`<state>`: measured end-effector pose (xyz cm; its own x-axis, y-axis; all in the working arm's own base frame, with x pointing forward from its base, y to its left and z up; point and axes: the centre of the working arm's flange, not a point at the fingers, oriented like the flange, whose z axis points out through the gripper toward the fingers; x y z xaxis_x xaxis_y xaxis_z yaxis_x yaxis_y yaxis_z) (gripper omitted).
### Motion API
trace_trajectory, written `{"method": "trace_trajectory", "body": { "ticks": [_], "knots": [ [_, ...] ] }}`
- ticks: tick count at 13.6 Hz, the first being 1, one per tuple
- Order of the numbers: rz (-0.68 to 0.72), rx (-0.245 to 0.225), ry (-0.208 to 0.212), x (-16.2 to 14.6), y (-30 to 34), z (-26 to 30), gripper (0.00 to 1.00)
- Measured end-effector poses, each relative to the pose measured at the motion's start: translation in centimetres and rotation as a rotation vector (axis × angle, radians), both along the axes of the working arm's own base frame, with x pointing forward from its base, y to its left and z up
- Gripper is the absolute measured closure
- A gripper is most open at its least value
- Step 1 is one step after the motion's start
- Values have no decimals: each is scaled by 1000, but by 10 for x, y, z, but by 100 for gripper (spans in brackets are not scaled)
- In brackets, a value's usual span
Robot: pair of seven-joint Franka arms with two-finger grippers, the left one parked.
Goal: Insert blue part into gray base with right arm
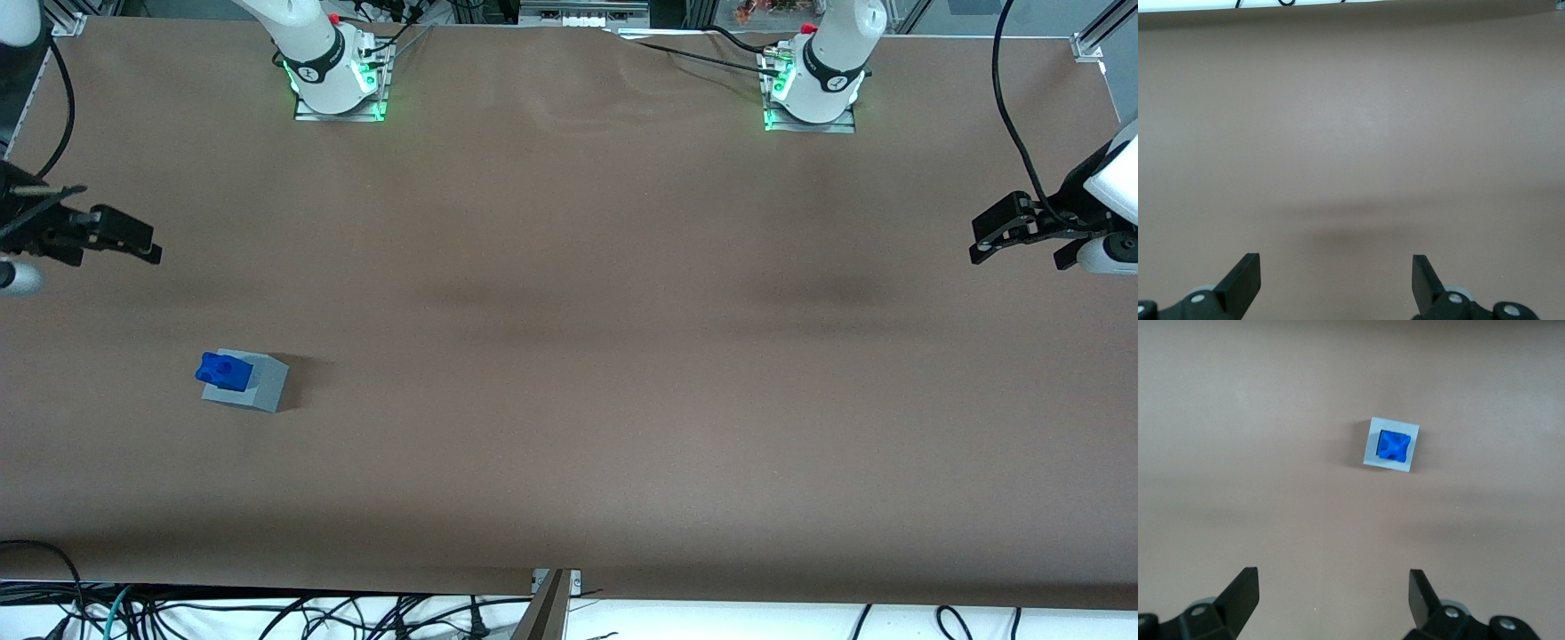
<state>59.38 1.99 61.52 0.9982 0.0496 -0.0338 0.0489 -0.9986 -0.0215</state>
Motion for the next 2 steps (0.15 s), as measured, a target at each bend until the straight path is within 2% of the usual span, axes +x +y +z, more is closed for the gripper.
{"method": "trace_trajectory", "body": {
  "ticks": [2],
  "knots": [
    [8, 6, -11, -16, 4, 10, 0]
  ]
}}
